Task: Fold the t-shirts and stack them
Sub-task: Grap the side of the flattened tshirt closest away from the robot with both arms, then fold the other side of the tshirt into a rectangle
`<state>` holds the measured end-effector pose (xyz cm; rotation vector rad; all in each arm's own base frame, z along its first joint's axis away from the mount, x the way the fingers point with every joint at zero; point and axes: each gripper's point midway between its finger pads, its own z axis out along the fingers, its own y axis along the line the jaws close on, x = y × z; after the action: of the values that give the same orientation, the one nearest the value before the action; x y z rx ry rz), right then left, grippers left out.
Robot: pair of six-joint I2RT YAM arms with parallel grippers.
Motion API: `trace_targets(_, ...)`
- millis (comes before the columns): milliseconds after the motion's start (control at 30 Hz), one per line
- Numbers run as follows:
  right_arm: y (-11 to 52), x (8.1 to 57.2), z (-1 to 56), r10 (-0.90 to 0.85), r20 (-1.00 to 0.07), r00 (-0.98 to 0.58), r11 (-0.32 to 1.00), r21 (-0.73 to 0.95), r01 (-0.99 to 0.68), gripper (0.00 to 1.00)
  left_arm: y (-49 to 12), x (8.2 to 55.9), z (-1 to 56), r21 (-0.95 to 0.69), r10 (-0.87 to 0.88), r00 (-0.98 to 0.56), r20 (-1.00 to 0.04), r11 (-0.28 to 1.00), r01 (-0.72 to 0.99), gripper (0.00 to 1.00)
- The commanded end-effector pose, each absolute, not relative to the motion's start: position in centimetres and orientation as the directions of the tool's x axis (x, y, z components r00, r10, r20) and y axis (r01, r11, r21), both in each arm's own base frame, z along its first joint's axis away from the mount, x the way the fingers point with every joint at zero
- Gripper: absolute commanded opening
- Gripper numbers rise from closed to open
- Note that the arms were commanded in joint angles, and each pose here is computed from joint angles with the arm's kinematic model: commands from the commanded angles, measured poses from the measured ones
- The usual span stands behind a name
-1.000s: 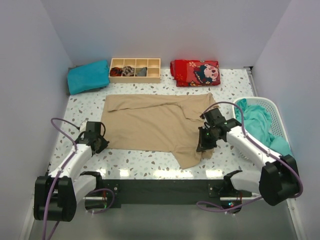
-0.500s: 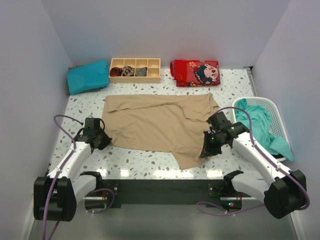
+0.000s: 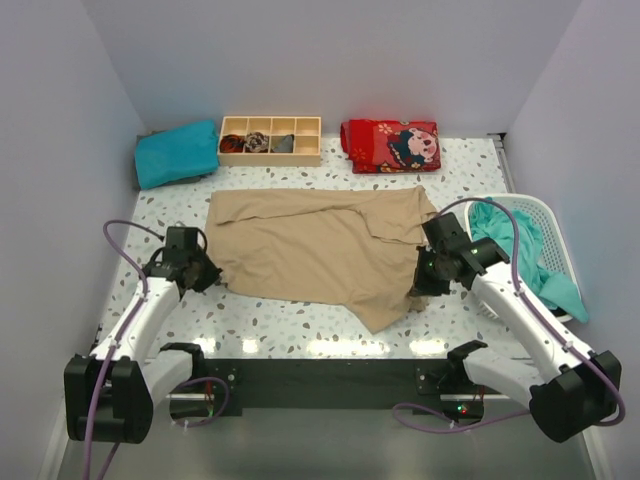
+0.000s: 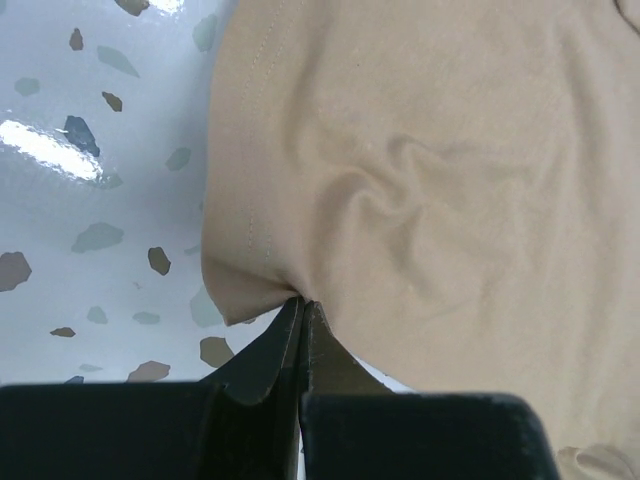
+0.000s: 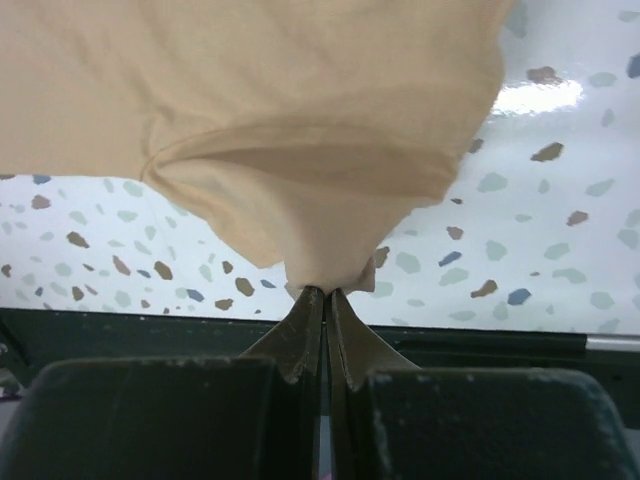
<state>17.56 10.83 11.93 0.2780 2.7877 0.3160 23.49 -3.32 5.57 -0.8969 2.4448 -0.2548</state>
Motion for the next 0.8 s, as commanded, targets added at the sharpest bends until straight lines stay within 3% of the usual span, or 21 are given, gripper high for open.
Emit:
trace_targets(0,8.1,17.8,13.1,0.279,-0.353,-0.893,0.959,0.141,0.244,0.00,-2.4,23.9,7.2,-0.334,-0.646,-0.619,-0.447,0.762,-0.555,0.00)
trace_targets(567,4.4,18.2,14.3,0.365,-0.434,-0.823,0.926,0.081,0.368,0.00,-0.7,23.9,7.6,-0.324,-0.688,-0.576,-0.442,0.721,-0.613,0.00)
trace_targets(767,7.9,19.9,13.4,0.318,-0.352,-0.880,0.943,0.215,0.255,0.00,-0.1,25.0,8.1,-0.331,-0.684,-0.580,-0.442,0.726,-0.603,0.00)
